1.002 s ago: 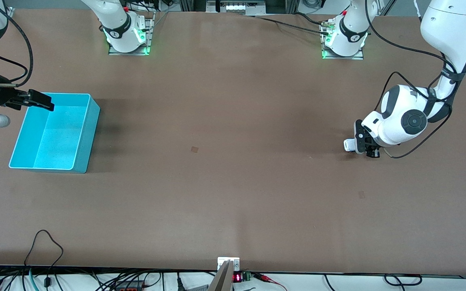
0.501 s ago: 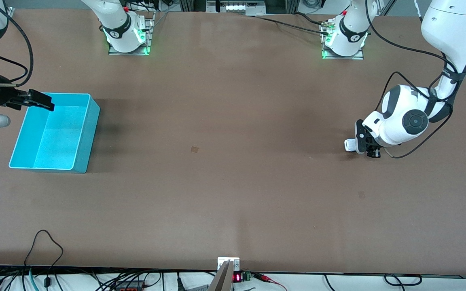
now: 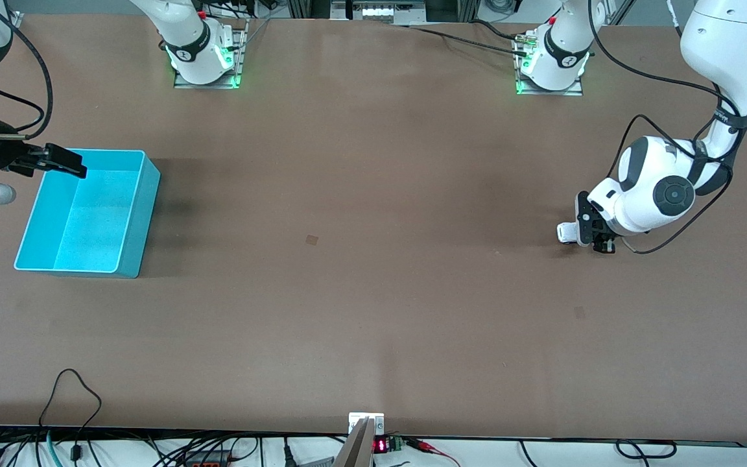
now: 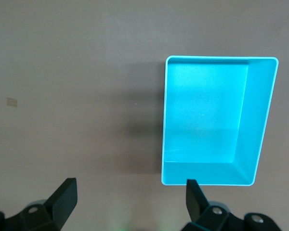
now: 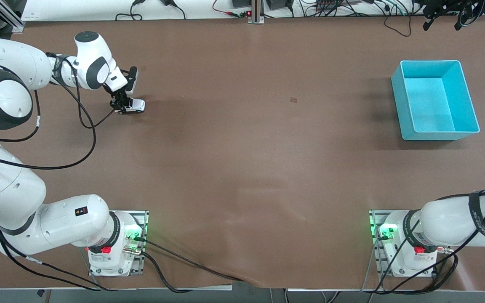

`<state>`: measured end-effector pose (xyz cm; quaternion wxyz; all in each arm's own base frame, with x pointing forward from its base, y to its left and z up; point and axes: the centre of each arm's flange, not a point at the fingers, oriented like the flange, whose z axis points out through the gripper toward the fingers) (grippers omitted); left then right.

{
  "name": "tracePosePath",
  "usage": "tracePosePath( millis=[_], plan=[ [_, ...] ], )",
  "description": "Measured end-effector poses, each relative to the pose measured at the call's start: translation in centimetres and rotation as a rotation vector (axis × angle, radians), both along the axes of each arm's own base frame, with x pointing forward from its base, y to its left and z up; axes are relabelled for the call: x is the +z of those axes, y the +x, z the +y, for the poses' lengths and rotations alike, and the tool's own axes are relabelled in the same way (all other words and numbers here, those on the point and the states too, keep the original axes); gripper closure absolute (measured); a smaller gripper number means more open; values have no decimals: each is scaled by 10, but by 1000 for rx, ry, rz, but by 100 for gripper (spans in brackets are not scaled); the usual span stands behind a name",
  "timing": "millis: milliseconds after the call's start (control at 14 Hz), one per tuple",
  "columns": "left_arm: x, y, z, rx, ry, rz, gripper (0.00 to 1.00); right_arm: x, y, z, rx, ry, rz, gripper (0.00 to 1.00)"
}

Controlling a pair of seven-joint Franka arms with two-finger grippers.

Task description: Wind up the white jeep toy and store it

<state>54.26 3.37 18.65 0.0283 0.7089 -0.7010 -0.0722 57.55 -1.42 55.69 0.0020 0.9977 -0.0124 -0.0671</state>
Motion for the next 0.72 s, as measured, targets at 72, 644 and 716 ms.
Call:
tracePosePath(
  millis=[72, 644, 716],
  plan=[
    [0, 0, 6, 8, -1, -1, 48, 0, 0, 0, 0, 0, 0, 0],
    [-1, -1, 44, 17, 21, -5, 48, 0, 0, 0, 0, 0, 0, 0],
    [-1, -2, 52, 21, 26, -5, 48, 0, 0, 0, 0, 0, -2, 0]
  ],
)
